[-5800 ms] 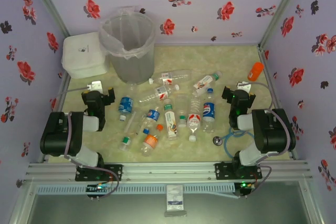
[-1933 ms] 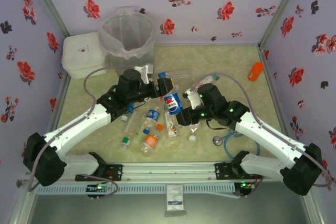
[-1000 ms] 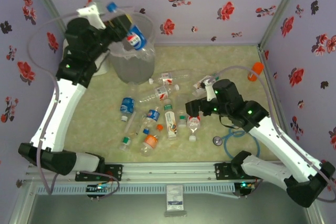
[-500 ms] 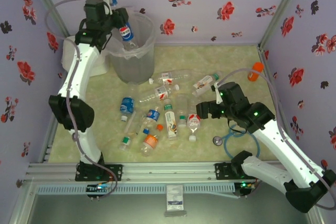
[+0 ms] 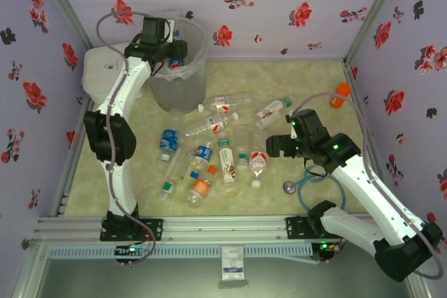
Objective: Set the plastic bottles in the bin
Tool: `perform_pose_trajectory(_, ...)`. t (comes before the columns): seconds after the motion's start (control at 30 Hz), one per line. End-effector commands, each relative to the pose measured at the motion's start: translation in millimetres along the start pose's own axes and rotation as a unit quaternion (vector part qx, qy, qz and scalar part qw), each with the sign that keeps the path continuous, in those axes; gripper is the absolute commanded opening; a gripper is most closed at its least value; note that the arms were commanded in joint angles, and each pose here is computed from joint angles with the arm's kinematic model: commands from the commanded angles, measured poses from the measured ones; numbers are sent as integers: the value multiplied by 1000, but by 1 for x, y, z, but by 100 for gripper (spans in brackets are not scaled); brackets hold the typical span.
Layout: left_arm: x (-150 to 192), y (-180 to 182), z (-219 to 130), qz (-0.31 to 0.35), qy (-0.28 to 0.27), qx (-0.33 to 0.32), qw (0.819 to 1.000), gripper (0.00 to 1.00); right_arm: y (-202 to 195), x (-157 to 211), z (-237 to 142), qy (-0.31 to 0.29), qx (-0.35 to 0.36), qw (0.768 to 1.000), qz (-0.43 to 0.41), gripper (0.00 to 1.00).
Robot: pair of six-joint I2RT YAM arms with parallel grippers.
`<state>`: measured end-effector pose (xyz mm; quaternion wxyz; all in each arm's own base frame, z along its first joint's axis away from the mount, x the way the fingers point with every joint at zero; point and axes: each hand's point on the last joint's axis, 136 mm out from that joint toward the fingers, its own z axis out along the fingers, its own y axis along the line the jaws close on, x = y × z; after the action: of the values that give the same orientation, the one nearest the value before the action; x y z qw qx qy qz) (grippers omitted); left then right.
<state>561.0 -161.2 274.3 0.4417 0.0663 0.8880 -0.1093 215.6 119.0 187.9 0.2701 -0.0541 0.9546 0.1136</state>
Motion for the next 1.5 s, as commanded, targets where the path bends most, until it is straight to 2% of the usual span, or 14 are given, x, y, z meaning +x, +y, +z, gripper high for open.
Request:
perform_pose_trajectory(0.0, 6, -3, -3, 10, 15, 0, 1000, 66, -7, 16, 11, 25, 7, 999, 35, 99)
perform_pose_trajectory(0.2, -2, -5, -14, 10, 4, 1, 1000, 85, -3, 24, 21, 38, -7, 998, 53, 99)
perform_pose_trajectory(0.33, -17, -6, -32, 10, -16, 3, 1000, 91, 4, 32, 30, 57, -29, 996, 64, 99)
perform_pose_trajectory(0.47, -42, -12, -65, 13, -51, 7, 999, 93, 24, 45, 51, 85, -82, 988, 99, 96)
perform_pose_trajectory(0.67, -77, -17, -135, 20, -112, 10, 993, 100, 40, 57, 74, 105, -97, 985, 94, 92)
perform_pose_trajectory(0.77, -77, -18, -170, 19, -126, 12, 992, 100, 49, 62, 85, 121, -100, 984, 82, 92)
perform_pose_trajectory(0.93, -29, -16, -221, -13, -124, 22, 992, 100, 52, 65, 100, 131, -96, 984, 77, 92)
perform_pose_trajectory(1.03, 19, -15, -238, -50, -104, 37, 993, 100, 54, 66, 110, 141, -95, 983, 74, 90)
perform_pose_trajectory(1.1, 56, -16, -246, -77, -87, 51, 992, 100, 55, 68, 117, 153, -89, 982, 70, 88)
perform_pose_trajectory(1.27, 118, -19, -262, -124, -63, 80, 987, 100, 49, 77, 129, 171, -71, 980, 71, 82)
perform_pose_trajectory(1.47, 155, -21, -266, -158, -39, 97, 982, 100, 38, 84, 130, 178, -45, 981, 61, 67)
